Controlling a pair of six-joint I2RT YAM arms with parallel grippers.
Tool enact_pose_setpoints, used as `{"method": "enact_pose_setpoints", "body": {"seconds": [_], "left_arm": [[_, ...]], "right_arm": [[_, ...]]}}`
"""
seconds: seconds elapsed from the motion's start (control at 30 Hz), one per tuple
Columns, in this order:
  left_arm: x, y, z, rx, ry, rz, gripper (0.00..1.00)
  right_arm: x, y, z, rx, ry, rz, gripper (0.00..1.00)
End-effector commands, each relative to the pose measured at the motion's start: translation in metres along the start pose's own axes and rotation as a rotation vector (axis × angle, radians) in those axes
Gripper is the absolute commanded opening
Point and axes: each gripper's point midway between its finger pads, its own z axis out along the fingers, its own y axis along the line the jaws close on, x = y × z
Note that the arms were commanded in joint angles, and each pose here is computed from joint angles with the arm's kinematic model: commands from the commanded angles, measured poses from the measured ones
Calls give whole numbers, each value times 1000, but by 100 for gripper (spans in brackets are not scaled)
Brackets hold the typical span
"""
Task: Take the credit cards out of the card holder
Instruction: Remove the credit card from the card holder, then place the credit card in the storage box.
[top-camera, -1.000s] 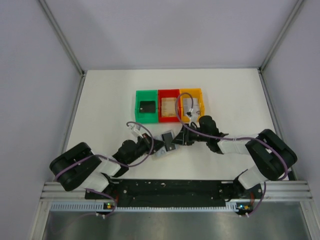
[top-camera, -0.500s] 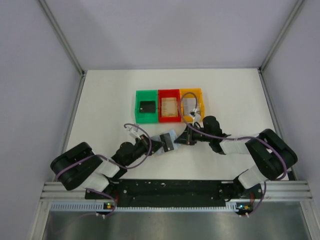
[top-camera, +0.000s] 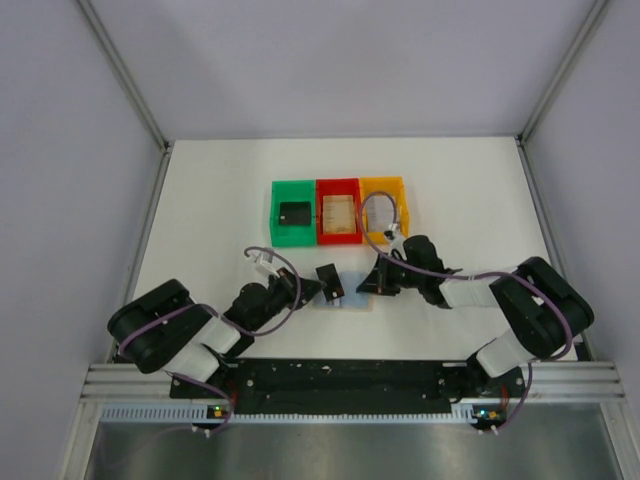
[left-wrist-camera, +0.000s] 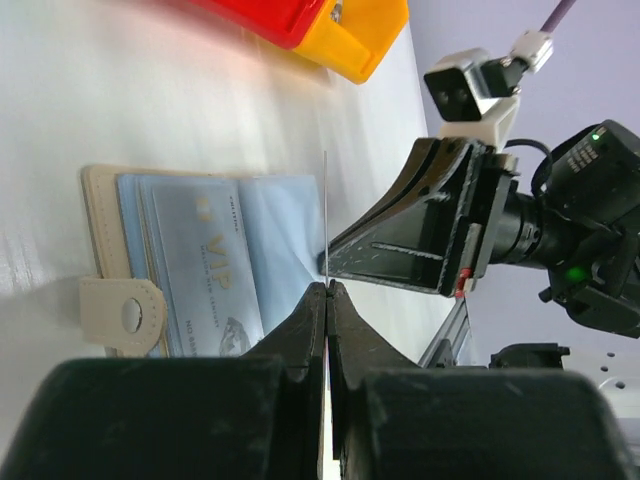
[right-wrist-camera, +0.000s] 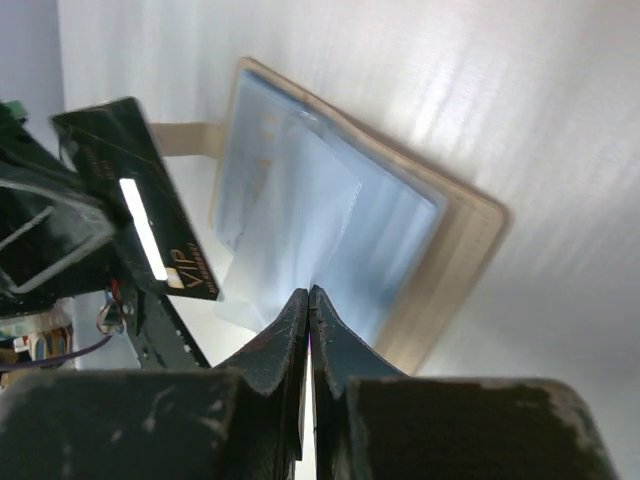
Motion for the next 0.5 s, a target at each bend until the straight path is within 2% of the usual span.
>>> {"method": "enact_pose_setpoints", "body": {"seconds": [0.0,0.13,0.2,0.33,0.4,0.47], "left_arm": [[-3,11,-20,-12,-31,-4,0],[-4,14,-19,-40,-22,38,0],[-8,9,-16,-40,-23,71,0],[-21,4,-14,-82,-43,157,0],[-26,6,-17,-130,-42,194,0],[-34,-1,-20,-130,-52,270,0]], "right_arm": [[-9,-21,-3,131,-13,-21,0],[-14,-31,-11,236,-8,-51,0],[-18,-37,-16,293,-13,-71,5],[-27,-34,-25,343,-25,-131,23],[-31,-28,-33,364,-28,-172,35],[-37,-11,-40,318,-45,-226,55]]}}
